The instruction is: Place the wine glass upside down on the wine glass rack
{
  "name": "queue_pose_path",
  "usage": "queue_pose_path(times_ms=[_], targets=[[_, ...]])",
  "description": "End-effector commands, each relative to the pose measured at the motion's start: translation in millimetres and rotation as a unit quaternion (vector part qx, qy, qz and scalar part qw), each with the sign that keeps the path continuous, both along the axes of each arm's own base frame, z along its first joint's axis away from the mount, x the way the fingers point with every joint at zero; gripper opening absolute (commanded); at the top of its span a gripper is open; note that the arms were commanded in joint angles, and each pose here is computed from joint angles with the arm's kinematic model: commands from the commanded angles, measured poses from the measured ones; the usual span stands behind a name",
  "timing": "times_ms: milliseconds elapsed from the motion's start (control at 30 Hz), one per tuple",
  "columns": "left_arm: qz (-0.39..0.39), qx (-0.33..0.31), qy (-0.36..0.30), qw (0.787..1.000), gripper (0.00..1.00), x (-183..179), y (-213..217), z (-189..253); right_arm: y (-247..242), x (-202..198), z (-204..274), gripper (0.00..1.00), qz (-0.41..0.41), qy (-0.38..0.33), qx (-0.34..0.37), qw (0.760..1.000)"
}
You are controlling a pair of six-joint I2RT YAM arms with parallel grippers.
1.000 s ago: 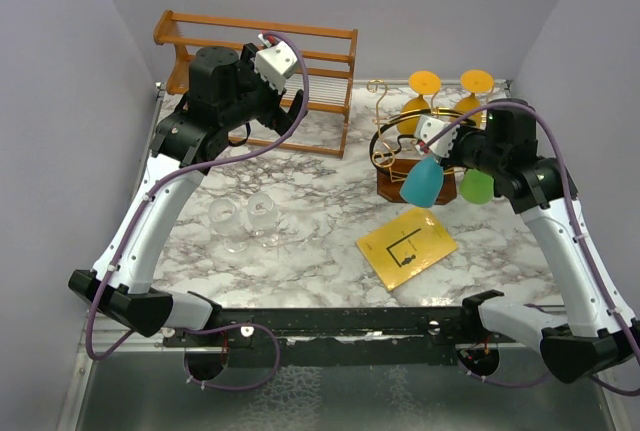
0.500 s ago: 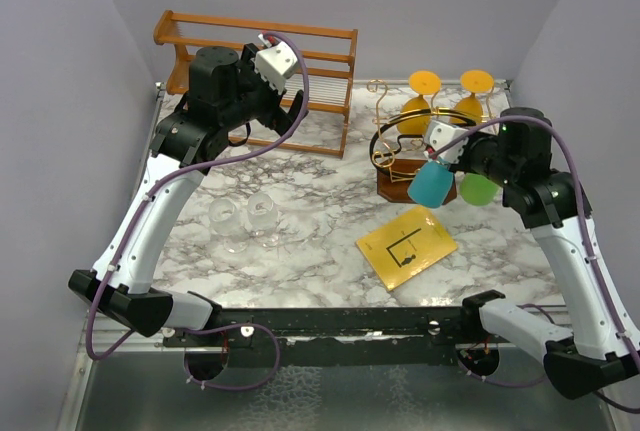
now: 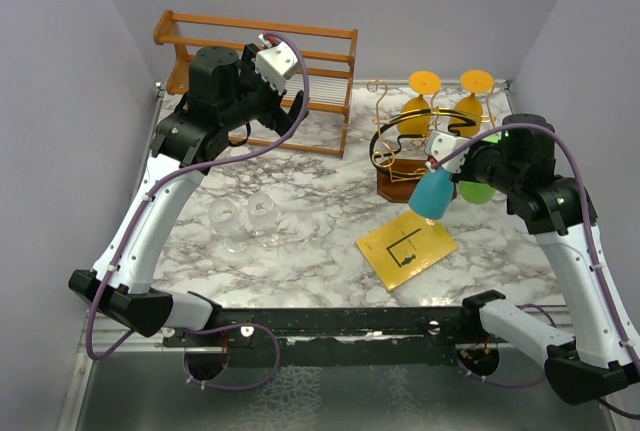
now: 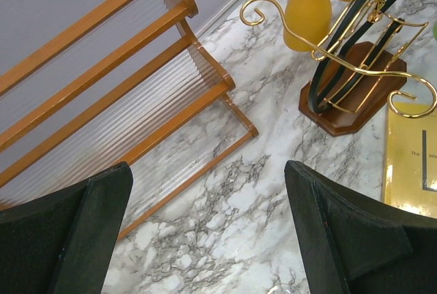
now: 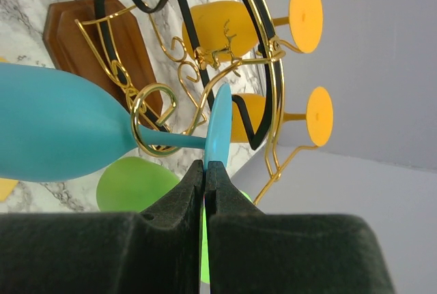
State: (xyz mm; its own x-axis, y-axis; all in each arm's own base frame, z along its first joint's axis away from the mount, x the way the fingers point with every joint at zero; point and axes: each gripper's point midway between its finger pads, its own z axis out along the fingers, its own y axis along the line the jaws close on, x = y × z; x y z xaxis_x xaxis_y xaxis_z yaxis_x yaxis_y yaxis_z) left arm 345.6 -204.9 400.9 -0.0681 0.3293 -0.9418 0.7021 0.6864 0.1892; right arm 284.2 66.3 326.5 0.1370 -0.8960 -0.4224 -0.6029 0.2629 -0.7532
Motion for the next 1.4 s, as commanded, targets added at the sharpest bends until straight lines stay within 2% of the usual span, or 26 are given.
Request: queue_pose_path(times_ms=[0, 233, 500, 800, 1200, 1367], targets=[[-0.013, -0.002, -0.009, 1.000, 0.97, -1.4, -2.0, 2.0, 14.2, -7.5, 3.5, 0.01, 0.040, 0.004, 0.014, 0.999], [-0.012, 0.005, -0.010, 1.000, 0.97, -2.1, 0.1, 1.0, 29.7, -8.9, 7.6, 0.01, 0.075, 0.013, 0.036, 0.996], [-0.015, 0.008, -0.007, 1.000, 0.97, 0.1, -1.8, -3.1, 32.7, 0.5, 4.6, 0.02, 0.075, 0.013, 0.031, 0.997], [-0.017, 0.009, -0.005, 1.000, 0.97, 2.3, -3.4, -3.6, 30.5, 5.6, -0.7, 0.11, 0.066, 0.012, 0.026, 0.997], [-0.020, 0.012, -0.001, 1.000, 0.97, 3.9, -4.7, -7.4, 31.5, 2.1, -14.7, 0.14, 0.069, 0.029, 0.027, 0.997], [-0.018, 0.015, -0.003, 1.000, 0.97, 3.8, -3.4, -8.7, 31.5, -0.2, -16.6, 0.18, 0.070, 0.031, 0.029, 0.997]])
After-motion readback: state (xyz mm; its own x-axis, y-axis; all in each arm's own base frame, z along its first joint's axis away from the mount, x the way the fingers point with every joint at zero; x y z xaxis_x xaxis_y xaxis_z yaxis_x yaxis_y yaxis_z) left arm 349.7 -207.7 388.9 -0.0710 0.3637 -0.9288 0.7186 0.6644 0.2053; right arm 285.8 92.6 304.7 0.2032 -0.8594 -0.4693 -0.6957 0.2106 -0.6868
